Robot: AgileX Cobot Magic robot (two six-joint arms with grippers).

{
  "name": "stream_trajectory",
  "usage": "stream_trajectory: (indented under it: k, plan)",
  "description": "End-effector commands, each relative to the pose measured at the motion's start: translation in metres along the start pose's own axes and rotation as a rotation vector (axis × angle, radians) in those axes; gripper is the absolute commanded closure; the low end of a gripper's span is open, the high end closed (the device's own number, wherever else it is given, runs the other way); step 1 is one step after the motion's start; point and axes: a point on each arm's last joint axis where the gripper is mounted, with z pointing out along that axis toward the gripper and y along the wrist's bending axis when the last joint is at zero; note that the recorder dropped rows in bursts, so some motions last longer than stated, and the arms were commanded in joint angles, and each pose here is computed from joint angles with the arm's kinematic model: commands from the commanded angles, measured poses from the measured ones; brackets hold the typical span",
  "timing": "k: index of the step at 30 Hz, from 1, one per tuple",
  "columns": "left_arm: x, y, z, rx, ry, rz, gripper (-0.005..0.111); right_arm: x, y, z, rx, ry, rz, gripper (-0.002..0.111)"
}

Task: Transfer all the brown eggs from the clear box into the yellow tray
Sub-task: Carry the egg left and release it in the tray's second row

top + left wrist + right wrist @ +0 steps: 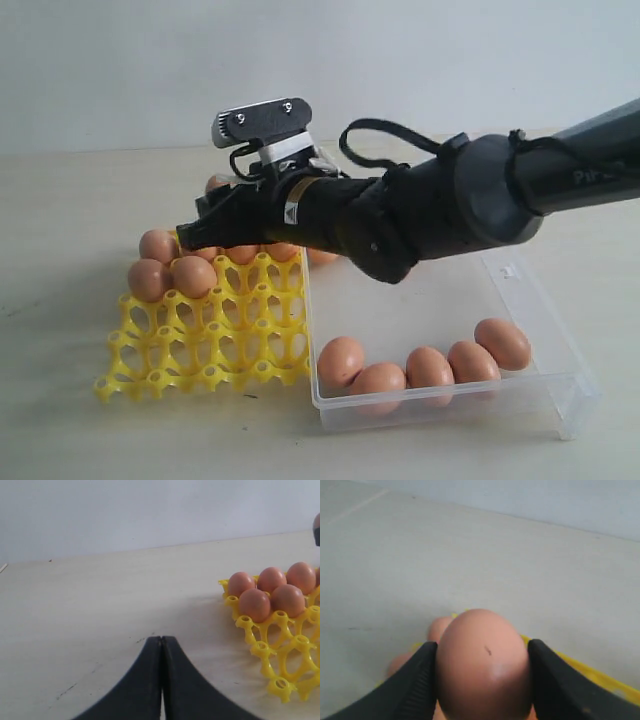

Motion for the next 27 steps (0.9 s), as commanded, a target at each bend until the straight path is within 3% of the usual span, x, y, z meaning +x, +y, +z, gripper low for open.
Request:
stream_trajectory:
  k: [1, 27]
  plan:
    - [-0.002, 0.0, 0.0, 0.007, -0.006, -0.007, 0.107, 0.013, 0.018, 0.005, -0.229, -0.078, 0.06, 0.108]
    - [-0.002, 0.0, 0.0, 0.007, -0.006, -0.007, 0.107, 0.056, -0.027, 0.015, -0.126, 0.021, 0.135, 0.108]
